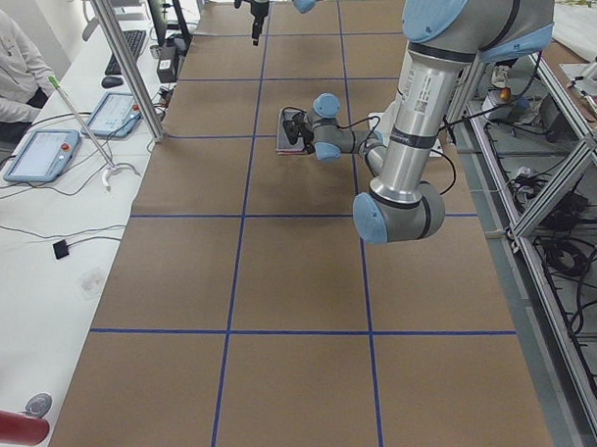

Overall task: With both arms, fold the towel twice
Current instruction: 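Open the right gripper and withdraw the right arm while the left holds, then hold the folded towel's corner with the left gripper, adjusting the grasp, then drag the folded towel toward the left arm with the left gripper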

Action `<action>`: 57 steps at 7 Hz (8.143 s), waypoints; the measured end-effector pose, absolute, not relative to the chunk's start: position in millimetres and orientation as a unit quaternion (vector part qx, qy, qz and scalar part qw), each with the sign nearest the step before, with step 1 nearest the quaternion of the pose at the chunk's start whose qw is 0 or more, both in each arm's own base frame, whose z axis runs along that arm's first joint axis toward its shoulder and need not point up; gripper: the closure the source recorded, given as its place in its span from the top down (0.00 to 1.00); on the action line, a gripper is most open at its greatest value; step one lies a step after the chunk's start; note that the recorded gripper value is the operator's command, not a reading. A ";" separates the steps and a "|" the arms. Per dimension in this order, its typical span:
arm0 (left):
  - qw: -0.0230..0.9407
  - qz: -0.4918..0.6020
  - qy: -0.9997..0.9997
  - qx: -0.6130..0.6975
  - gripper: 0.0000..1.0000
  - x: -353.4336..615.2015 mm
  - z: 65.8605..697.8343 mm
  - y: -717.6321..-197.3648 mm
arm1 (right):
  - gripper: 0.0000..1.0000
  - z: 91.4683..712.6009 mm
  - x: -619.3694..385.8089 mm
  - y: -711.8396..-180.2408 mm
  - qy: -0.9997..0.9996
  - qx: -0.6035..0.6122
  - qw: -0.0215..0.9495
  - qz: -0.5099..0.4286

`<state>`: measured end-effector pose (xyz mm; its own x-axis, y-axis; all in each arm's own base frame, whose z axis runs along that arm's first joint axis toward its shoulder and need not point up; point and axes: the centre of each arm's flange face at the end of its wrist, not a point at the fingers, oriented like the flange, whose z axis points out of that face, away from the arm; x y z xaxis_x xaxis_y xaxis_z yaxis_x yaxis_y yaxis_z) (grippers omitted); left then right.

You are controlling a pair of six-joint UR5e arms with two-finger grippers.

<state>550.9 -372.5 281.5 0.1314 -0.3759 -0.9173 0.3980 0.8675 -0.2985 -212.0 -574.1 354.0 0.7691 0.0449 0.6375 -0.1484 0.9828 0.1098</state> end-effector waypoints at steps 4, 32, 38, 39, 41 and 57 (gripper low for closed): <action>0.755 -0.257 0.603 0.009 1.00 553.1 286.3 -372.9 | 1.00 493.1 25.2 -598.4 -0.325 0.077 0.938 -0.092; 0.782 -0.256 0.568 -0.010 0.72 571.4 278.0 -348.0 | 1.00 588.7 110.0 -538.4 -0.360 0.047 0.931 -0.049; 0.755 -0.331 0.564 -0.037 0.70 569.0 282.1 -352.9 | 1.00 588.5 110.3 -539.4 -0.359 0.047 0.931 -0.049; 0.754 -0.335 0.564 -0.039 0.65 569.7 282.7 -352.3 | 1.00 588.5 110.3 -539.5 -0.359 0.047 0.931 -0.049; 0.753 -0.339 0.562 -0.043 0.62 570.8 283.7 -352.2 | 1.00 588.6 110.3 -539.6 -0.359 0.046 0.931 -0.048; 0.758 -0.325 0.565 -0.023 0.00 541.3 293.5 -354.9 | 1.00 588.5 110.3 -540.3 -0.359 0.047 0.931 -0.048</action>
